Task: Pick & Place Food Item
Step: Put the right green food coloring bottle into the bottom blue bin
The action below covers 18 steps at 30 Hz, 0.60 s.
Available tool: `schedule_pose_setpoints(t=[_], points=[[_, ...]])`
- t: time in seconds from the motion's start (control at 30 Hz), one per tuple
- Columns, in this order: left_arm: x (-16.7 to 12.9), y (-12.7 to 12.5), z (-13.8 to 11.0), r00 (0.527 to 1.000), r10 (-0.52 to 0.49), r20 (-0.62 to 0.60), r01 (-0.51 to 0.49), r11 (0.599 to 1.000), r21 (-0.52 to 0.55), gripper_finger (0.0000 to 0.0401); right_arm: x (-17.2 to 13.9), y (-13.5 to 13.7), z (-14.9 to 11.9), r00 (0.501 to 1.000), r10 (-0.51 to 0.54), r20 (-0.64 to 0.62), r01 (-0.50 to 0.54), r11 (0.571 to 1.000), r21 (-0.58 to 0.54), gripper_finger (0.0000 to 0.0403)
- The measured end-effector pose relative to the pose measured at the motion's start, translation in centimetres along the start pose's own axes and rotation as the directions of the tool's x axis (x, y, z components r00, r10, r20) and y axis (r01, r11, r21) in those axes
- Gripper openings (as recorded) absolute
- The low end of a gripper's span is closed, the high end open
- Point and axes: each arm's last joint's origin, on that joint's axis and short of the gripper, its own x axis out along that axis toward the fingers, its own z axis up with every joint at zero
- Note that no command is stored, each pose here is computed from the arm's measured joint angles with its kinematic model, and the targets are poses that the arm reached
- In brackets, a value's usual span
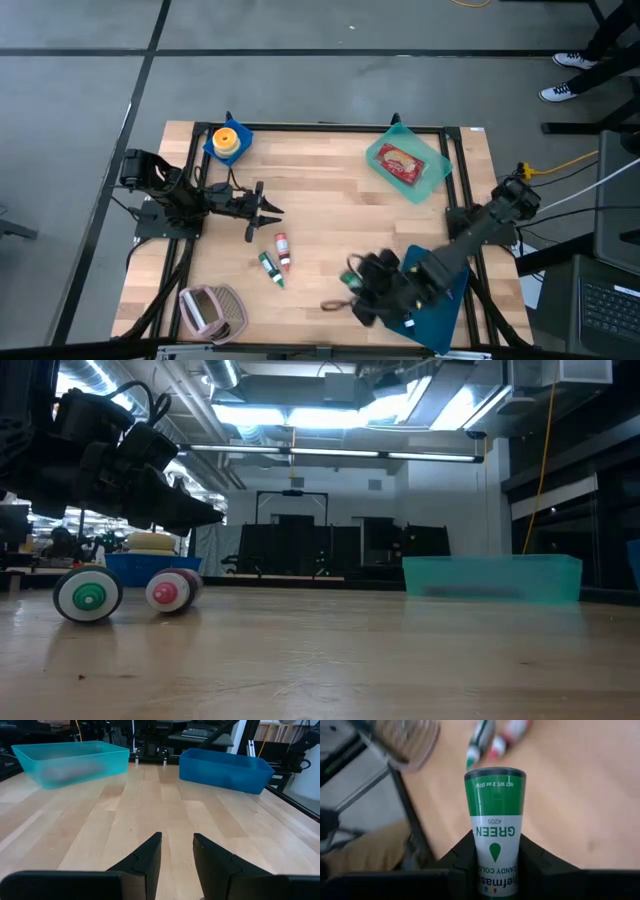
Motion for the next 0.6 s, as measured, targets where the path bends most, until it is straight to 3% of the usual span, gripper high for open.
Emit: schedule_pose_setpoints(t=[0.23, 0.43, 0.6], points=[[0.0, 0.0, 0.0, 1.000, 0.001, 0.000, -0.001, 1.000, -0.006, 0.0109, -2.7, 0.8, -5.8, 0.995, -0.015, -0.100, 0.028, 0.991, 0.129, 0.0088], [0.0, 0.0, 0.0, 1.000, 0.000, 0.000, 0.000, 1.000, -0.006, 0.0109, -4.2, -0.4, -10.5, 0.975, -0.171, -0.139, 0.200, 0.951, 0.236, 0.0088], [0.0, 0.0, 0.0, 1.000, 0.001, 0.000, -0.001, 1.000, -0.006, 0.0109, -4.1, -0.8, -13.2, 0.958, -0.243, -0.152, 0.280, 0.910, 0.307, 0.0088]])
